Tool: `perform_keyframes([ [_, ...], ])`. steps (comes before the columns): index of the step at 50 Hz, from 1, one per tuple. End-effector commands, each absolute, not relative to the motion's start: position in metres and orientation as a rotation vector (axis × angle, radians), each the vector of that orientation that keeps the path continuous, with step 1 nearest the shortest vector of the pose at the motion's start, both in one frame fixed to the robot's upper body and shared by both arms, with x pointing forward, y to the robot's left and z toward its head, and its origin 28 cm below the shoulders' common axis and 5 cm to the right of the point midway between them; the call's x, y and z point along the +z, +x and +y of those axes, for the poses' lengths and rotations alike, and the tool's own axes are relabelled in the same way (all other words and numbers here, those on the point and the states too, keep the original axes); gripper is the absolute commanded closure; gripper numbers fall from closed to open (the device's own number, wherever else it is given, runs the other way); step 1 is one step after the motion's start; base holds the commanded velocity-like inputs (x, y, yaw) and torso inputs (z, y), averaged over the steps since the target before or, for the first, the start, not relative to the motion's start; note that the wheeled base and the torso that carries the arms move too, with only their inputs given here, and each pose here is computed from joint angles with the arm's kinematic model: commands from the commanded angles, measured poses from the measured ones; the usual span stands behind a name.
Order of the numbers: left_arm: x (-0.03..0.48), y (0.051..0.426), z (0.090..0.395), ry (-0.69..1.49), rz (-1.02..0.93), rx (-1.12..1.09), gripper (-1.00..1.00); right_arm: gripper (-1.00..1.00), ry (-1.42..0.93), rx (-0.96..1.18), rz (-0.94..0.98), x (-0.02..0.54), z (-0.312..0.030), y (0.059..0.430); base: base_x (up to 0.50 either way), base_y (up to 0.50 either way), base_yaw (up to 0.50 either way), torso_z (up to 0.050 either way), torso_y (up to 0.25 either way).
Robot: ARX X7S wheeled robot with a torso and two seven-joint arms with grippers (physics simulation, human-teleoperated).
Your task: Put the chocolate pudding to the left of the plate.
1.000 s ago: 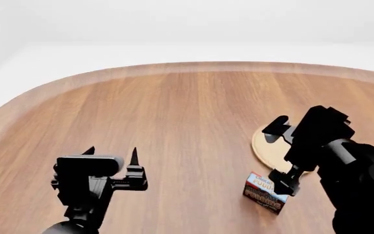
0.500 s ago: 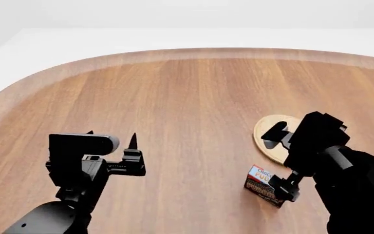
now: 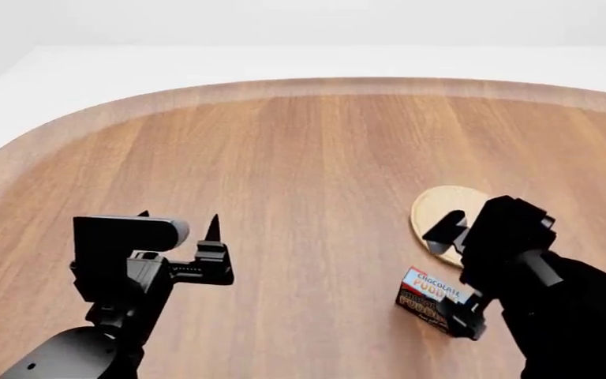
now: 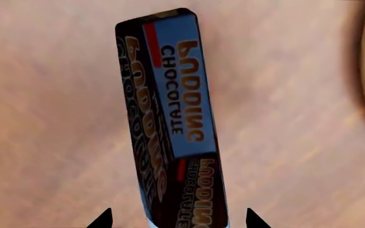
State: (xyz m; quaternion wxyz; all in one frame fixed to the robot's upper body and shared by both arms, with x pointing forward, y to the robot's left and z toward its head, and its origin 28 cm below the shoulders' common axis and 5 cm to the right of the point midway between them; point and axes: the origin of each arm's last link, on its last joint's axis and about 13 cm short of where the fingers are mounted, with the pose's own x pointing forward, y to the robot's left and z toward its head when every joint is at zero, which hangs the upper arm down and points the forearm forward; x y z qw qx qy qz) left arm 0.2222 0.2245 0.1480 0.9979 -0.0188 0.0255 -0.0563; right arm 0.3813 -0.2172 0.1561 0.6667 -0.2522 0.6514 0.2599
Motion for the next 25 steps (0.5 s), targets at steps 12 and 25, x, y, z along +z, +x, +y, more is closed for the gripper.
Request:
perform_keyframes([
  [12,0.1472,0.2216,0.2254,-0.041,0.049,-0.114,-1.0,-1.0,-0.58,0.549,1.495,0.1461,-0.2164,0.3767,0.0,0.0,0.0,0.0,0.0],
  [25,0.1462,0.2209,0.2263,-0.043,0.051,-0.113,-1.0,-1.0,-0.582,0.529,1.436,0.1457,-0.2122,0.3782,0.0,0.0,0.0,0.0,0.0],
])
